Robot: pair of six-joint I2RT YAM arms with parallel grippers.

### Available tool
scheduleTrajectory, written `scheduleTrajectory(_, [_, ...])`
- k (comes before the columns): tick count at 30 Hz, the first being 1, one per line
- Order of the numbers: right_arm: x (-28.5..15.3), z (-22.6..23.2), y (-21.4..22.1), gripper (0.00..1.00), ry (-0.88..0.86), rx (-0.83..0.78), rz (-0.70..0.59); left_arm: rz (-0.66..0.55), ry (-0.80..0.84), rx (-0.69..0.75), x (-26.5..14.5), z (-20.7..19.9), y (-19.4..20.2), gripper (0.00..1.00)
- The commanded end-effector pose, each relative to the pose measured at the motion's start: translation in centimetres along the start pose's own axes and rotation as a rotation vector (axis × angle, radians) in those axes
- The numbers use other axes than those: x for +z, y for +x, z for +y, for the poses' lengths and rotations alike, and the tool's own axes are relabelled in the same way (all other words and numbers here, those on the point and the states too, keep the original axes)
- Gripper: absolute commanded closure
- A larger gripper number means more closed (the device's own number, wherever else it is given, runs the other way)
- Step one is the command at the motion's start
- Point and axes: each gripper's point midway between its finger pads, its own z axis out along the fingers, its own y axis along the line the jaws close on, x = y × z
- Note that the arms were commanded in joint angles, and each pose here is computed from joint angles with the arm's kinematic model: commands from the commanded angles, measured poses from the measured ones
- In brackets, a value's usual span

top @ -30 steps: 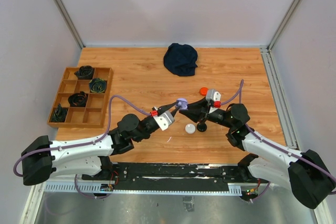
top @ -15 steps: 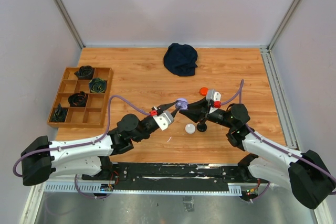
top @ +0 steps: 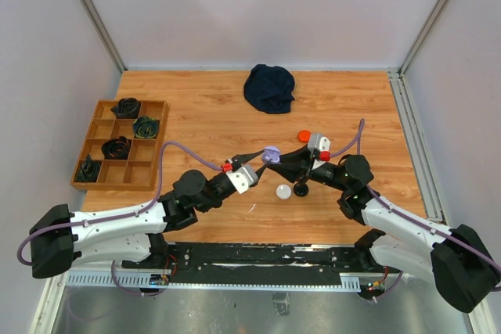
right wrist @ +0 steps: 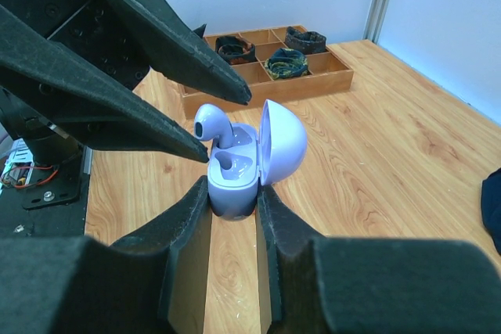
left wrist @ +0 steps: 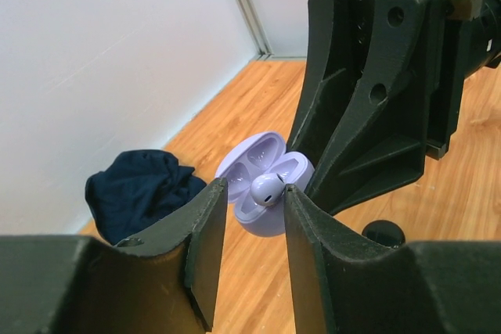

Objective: Insert the wireless bluetooth earbuds into the charging case
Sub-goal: Place the earbud in the charging case.

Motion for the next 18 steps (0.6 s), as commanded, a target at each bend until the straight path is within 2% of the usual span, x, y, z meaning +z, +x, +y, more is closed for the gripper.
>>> scheduleTrajectory(1, [0.3,1.0,-1.5,0.94,-0.032,-0.047,-0.055,-0.011,0.009,-0.031,-0.1,-0.3,-0.7,0.59])
scheduleTrajectory(18, [0.3,1.2,-1.6,0.94,-0.037,-0.049,-0.056,0.068,-0.087,-0.185,0.9,1.3,-1.4,0.56])
